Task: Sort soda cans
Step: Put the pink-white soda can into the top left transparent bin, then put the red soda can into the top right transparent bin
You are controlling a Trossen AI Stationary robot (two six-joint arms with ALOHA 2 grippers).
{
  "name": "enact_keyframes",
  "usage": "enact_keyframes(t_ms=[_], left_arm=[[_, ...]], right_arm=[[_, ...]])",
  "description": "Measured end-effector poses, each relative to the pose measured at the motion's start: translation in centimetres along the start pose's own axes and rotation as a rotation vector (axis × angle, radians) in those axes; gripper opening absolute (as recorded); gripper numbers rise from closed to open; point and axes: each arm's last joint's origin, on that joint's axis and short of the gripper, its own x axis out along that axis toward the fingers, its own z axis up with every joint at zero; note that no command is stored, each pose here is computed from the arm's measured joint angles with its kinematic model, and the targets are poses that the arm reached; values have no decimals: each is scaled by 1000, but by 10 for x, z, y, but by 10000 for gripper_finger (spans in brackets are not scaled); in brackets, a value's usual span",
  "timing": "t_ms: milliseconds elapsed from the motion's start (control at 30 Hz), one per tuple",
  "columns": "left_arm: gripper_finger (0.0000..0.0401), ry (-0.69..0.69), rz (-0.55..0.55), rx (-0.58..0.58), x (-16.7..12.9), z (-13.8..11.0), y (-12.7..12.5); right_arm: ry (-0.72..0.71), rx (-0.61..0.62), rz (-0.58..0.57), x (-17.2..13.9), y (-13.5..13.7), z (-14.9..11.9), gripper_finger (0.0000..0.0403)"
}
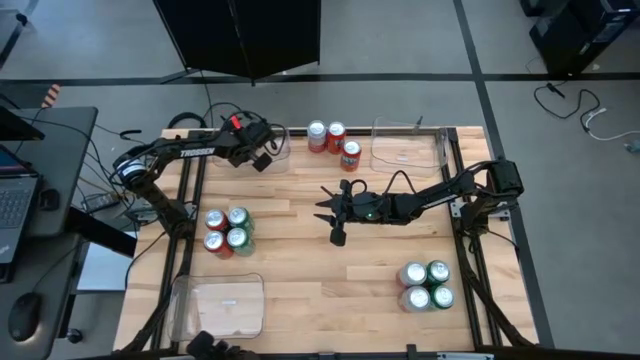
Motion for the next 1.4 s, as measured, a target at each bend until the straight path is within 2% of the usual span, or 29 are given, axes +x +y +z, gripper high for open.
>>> enact_keyframes(t_ms=[200, 433, 600, 800, 1067, 1233, 1400], left_arm=[[0, 2, 0, 2, -5, -2, 2], [0, -142, -45, -57, -49, -2, 13], [0, -298, -180, -128, -82, -8, 16], [0, -541, -412, -192, -107, -24, 8], [0, -844, -719, -209, -129, -58, -7], [0, -949, -805, -209, -138, -77, -14], [0, -959, -843, -170, -138, -88, -23]], right_arm=[[1, 0, 0, 0, 0, 0, 131], [-6, 1, -106, -15, -6, 14, 149], [37, 7, -198, -44, -18, 32, 185], [104, 47, -322, -69, -41, 41, 242], [153, 88, -437, -66, -76, 35, 311], [166, 94, -512, -62, -100, 31, 336], [175, 149, -534, -56, -123, 24, 348]])
